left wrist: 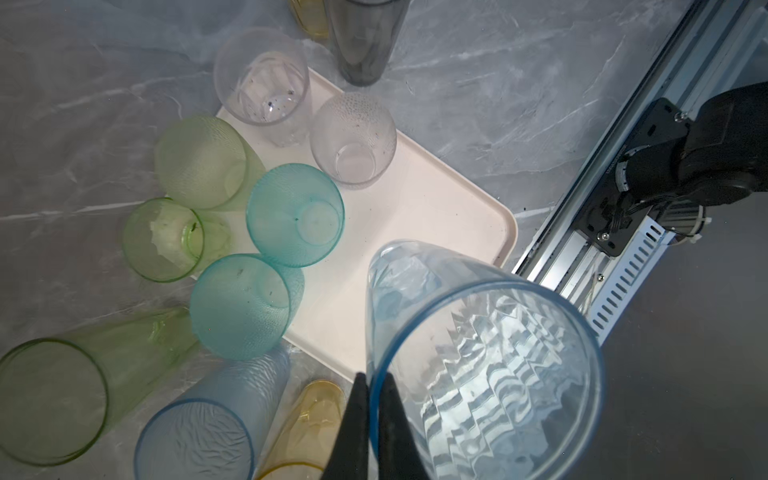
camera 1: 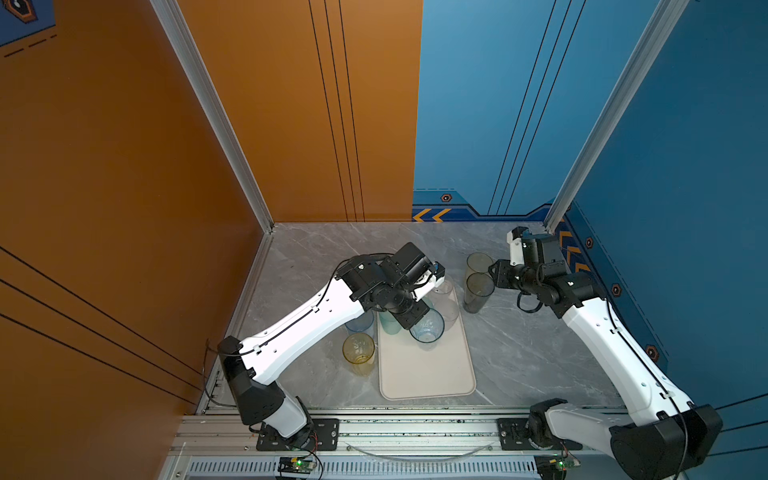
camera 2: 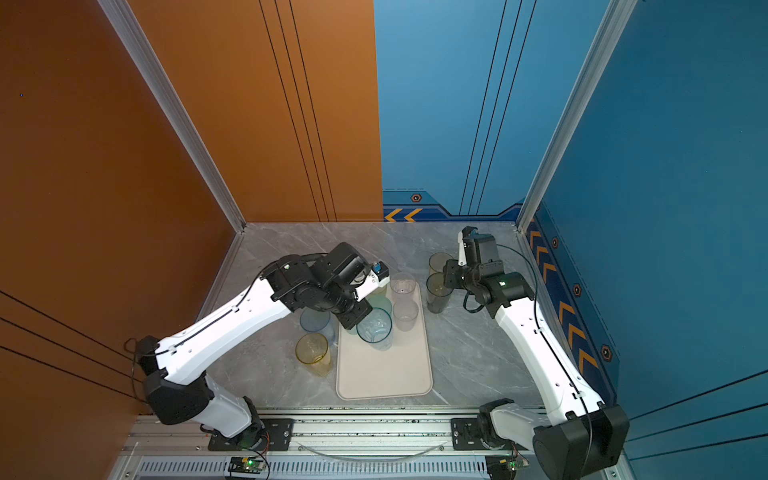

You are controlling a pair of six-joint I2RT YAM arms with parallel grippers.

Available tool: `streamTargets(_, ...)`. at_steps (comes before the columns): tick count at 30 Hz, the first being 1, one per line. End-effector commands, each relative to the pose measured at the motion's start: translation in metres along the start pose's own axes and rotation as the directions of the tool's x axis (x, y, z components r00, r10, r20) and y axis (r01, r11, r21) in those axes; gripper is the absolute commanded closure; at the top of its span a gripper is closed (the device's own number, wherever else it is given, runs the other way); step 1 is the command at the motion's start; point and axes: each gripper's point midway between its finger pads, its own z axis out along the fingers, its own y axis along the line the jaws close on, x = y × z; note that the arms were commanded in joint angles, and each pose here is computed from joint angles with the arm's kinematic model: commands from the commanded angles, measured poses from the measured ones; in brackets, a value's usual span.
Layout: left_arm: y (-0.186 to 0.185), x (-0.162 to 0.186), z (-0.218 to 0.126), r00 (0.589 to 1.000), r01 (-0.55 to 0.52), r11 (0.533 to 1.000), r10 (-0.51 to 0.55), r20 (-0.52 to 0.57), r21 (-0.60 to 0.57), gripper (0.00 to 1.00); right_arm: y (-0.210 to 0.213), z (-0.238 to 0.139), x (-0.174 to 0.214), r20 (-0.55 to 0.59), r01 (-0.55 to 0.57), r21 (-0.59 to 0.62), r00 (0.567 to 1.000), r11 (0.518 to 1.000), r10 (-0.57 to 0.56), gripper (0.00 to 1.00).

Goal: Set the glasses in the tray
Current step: 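Lift the blue cup with the left gripper and carry it over the tray, then lower the blue cup onto the tray beside the teal cups, open left gripper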

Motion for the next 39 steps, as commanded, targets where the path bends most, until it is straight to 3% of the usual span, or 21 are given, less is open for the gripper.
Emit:
streamTargets(1, -0.004, 0.003, 0.015, 0.999, 0.009, 1.0, -0.009, -0.041, 0.013, 1.0, 0.007, 0.002, 0.004, -0.018, -0.005, -0.024, 1.0, 1.0, 0.005, 0.66)
streamTargets(16, 0.018, 0.005, 0.061, 0.993, 0.042, 0.999, -0.045, -0.107, -0.031, 1.0, 0.015, 0.016, 0.009, -0.049, 0.018, -0.041, 0.999, 0.999, -0.02, 0.66)
streamTargets(39, 0.035, 0.012, 0.088, 0.988, 0.086, 0.996, -0.087, -0.129, -0.014, 1.0, 0.015, 0.033, 0.012, -0.091, 0.023, -0.029, 0.996, 0.999, -0.025, 0.66)
